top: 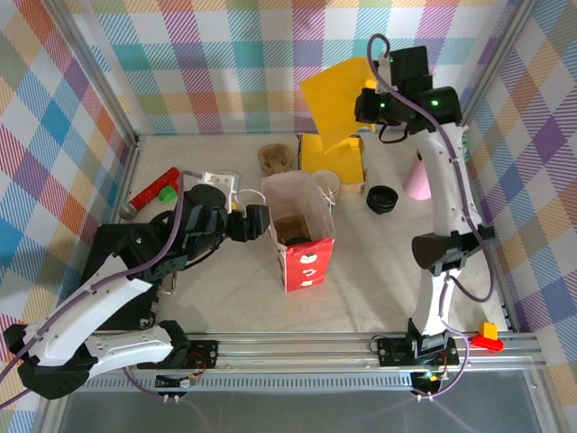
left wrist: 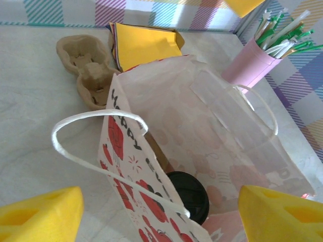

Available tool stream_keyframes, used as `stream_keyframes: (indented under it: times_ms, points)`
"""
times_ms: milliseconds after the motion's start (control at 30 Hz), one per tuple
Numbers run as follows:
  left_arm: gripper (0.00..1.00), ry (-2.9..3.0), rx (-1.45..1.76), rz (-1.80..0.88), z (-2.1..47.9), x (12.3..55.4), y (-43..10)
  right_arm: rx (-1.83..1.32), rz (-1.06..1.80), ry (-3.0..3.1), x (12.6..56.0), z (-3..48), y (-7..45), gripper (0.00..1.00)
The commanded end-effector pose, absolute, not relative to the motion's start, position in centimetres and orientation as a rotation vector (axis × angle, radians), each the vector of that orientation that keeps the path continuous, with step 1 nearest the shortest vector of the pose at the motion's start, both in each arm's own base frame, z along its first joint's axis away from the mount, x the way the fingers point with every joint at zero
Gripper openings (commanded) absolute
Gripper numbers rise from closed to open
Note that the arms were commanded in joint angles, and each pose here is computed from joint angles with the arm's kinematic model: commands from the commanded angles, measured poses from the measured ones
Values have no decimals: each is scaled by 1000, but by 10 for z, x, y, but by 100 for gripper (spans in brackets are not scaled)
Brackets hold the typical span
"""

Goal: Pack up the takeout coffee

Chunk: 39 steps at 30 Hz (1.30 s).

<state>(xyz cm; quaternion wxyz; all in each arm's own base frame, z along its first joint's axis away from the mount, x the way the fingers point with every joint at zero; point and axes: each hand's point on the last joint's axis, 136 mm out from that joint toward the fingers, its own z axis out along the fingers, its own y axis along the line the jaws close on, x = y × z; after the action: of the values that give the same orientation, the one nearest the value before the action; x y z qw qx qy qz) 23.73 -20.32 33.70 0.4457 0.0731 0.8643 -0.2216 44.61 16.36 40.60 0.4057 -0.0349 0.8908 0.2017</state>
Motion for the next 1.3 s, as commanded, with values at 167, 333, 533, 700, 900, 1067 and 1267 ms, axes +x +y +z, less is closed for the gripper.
stream_keyframes:
  times_ms: [167, 333, 533, 700, 900, 1067, 1267]
  points:
    - [80, 2159, 163, -611, 343, 234, -207, -195, 794, 2270, 344, 449, 206, 5]
    - [80, 2184, 158, -611, 339, 231, -205, -271, 847, 2279, 302, 459, 227, 4]
    - [80, 2224, 142, -600, 327, 229, -204, -344, 899, 2340, 266, 446, 258, 4]
    - [80, 2238, 132, -611, 320, 227, -204, -361, 810, 2426, 258, 417, 277, 4]
    - [80, 2243, 130, -608, 315, 226, -202, -353, 577, 2562, 257, 368, 281, 4]
    - [80, 2239, 130, -601, 316, 224, -199, -346, 460, 2638, 258, 329, 287, 3]
    - [80, 2224, 118, -585, 320, 222, -191, -345, 308, 2708, 264, 295, 285, 1]
